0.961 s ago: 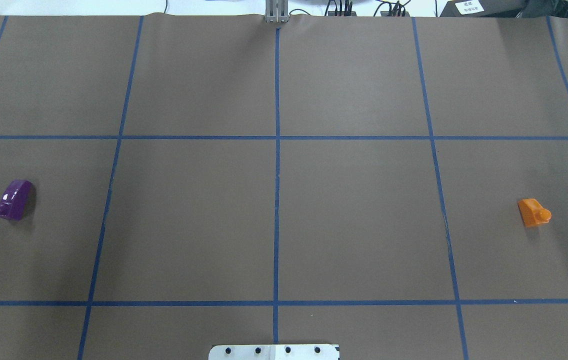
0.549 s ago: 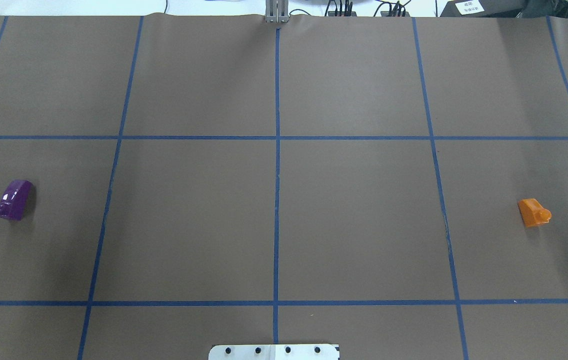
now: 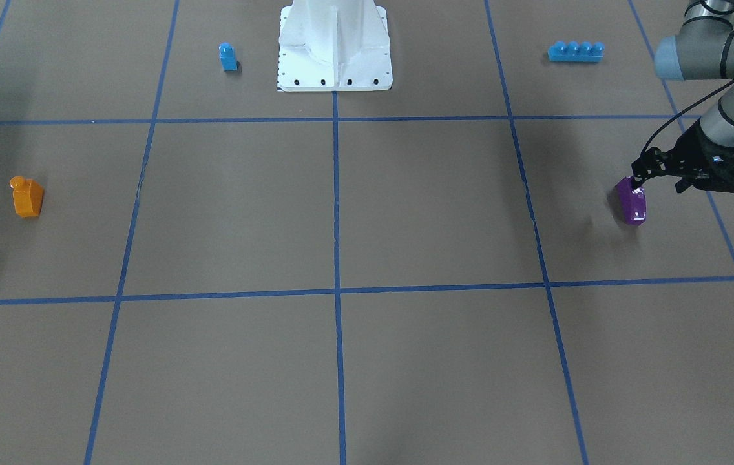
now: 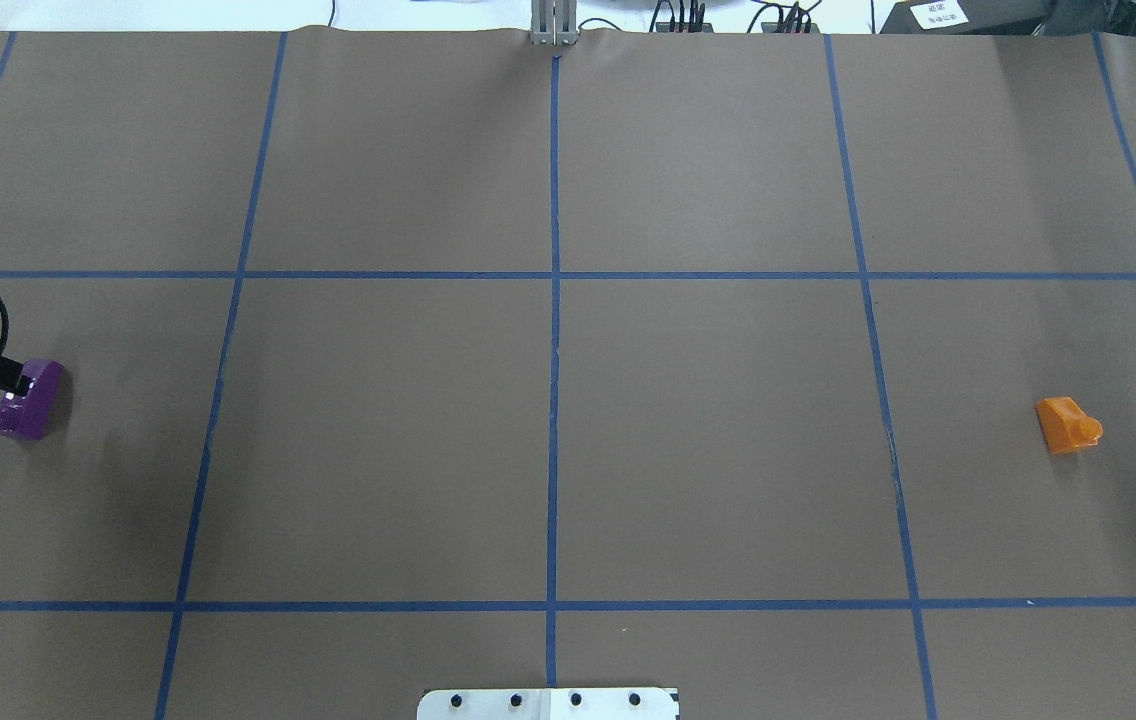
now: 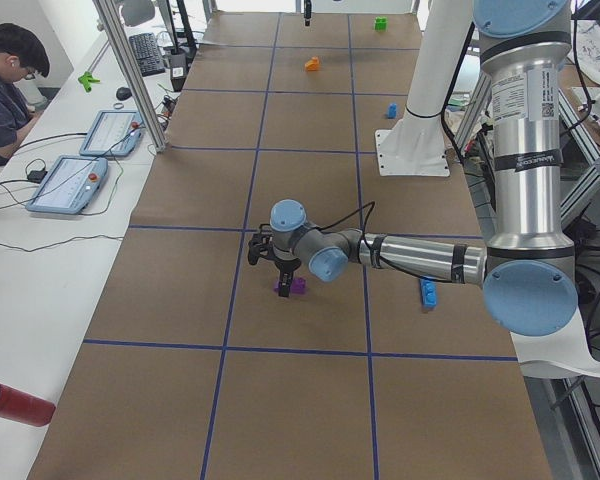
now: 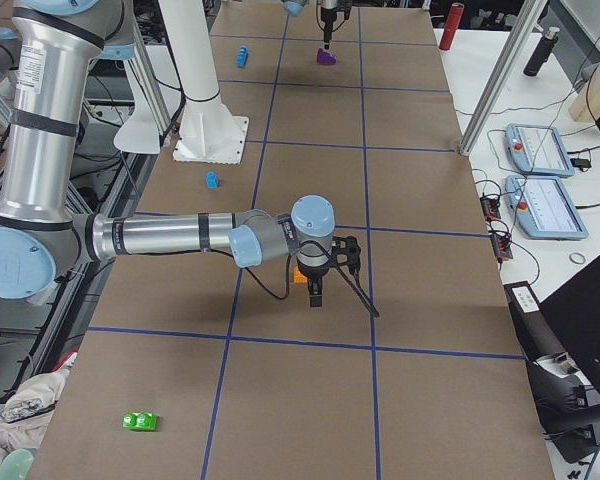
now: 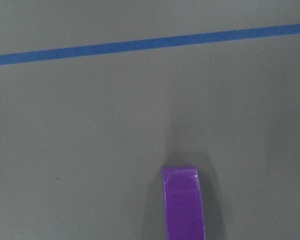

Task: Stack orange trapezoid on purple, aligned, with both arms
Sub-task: 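Lower the left gripper onto the purple trapezoid block and grasp it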

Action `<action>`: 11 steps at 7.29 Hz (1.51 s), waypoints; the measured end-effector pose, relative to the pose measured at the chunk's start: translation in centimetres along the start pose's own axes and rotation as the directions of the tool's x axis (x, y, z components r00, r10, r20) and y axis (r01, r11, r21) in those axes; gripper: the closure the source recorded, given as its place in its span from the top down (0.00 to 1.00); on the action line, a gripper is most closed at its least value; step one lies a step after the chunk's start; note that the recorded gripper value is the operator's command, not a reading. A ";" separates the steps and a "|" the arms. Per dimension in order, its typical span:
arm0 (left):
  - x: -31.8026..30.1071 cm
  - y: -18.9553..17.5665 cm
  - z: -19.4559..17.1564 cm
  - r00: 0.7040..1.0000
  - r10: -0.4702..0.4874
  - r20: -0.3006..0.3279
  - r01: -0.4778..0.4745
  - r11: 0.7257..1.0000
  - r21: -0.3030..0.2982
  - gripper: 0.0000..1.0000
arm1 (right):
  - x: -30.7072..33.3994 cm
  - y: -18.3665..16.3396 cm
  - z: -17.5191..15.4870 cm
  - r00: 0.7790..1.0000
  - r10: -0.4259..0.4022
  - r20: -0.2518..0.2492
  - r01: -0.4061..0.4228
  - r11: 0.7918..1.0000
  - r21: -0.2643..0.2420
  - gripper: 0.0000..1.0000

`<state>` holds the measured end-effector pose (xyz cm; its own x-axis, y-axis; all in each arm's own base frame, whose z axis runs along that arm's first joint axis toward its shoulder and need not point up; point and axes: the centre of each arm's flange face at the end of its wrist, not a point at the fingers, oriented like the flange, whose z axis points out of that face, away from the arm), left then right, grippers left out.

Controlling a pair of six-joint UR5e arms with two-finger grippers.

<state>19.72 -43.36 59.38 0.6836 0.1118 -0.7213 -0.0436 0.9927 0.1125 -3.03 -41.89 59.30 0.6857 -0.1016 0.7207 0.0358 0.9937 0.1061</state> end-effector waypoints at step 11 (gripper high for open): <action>5.4 0.3 -1.0 0.999 0.020 -0.027 -0.018 0.999 0.049 0.00 | 0.0 0.1 0.1 1.000 0.001 0.003 -0.001 1.000 -0.002 1.00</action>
<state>22.71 -42.43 54.85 0.6630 0.1324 -0.7368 -0.0205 0.9871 0.1589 -3.05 -41.82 59.37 0.6837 -0.1010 0.7227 0.0364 0.9939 0.1044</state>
